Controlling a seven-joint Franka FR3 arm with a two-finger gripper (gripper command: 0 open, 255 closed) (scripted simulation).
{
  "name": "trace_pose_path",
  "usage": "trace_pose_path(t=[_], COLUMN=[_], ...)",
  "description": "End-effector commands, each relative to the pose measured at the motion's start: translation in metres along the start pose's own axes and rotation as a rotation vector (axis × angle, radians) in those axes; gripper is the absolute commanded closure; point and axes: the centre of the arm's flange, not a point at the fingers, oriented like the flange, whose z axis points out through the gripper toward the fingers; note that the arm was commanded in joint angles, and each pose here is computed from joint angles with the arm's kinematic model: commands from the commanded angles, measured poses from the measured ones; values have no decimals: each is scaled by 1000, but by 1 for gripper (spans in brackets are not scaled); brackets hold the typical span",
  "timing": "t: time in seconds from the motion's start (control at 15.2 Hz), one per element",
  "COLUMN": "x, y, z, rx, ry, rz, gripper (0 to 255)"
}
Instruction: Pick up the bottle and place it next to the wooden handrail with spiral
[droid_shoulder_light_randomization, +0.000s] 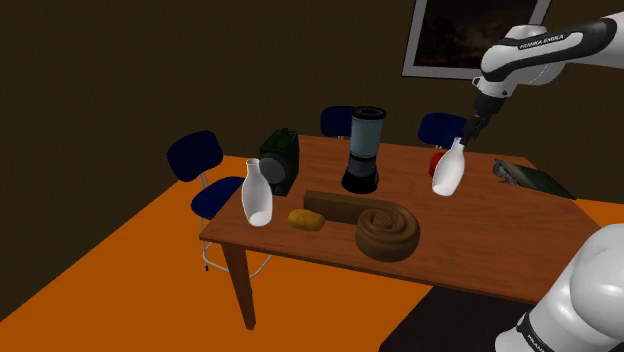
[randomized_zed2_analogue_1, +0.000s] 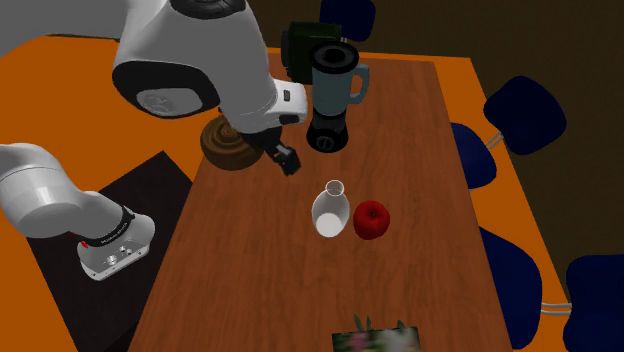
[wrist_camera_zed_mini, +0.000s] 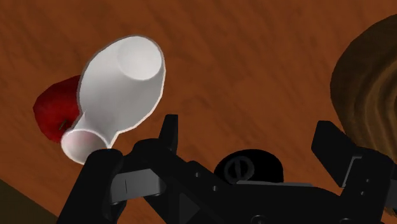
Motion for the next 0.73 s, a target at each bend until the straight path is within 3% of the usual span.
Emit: trace_pose_path(t=[0.0, 0.66], x=[7, 33], y=[24, 132], z=[10, 53], rx=[-4, -12], ry=[0, 2], rz=[-15, -63], gripper=[0, 0])
